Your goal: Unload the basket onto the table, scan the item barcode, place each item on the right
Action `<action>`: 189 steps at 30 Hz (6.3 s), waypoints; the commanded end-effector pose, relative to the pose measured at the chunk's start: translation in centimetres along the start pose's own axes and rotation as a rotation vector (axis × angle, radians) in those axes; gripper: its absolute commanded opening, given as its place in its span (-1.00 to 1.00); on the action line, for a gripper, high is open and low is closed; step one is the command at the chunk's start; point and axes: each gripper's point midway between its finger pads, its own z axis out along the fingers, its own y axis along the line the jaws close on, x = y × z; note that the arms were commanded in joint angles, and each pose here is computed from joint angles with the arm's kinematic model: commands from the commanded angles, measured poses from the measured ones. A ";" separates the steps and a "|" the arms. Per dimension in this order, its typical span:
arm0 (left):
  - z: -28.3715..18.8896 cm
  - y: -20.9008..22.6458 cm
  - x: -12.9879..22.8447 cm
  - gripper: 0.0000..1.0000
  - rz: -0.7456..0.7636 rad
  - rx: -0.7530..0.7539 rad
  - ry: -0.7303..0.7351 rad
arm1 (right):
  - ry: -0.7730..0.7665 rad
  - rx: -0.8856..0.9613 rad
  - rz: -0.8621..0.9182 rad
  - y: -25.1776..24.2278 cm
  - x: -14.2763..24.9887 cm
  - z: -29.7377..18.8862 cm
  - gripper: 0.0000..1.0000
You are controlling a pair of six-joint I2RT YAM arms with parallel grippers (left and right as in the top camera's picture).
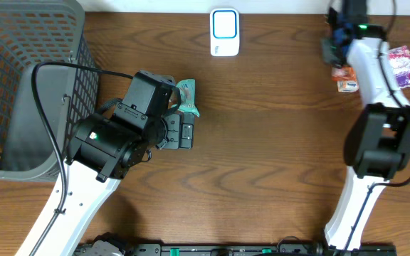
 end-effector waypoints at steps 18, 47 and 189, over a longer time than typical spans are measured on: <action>-0.1 0.0 0.0 0.96 0.002 -0.003 -0.003 | -0.043 -0.466 0.230 3.9 -0.2 -2.0 0.75; -0.1 0.0 0.0 0.96 0.002 -0.003 -0.003 | 0.179 -0.703 0.111 43.6 5.0 -9.0 0.64; -0.1 0.0 0.0 0.96 0.002 -0.003 -0.003 | -0.215 -0.117 0.632 -6.7 6.3 -29.4 0.99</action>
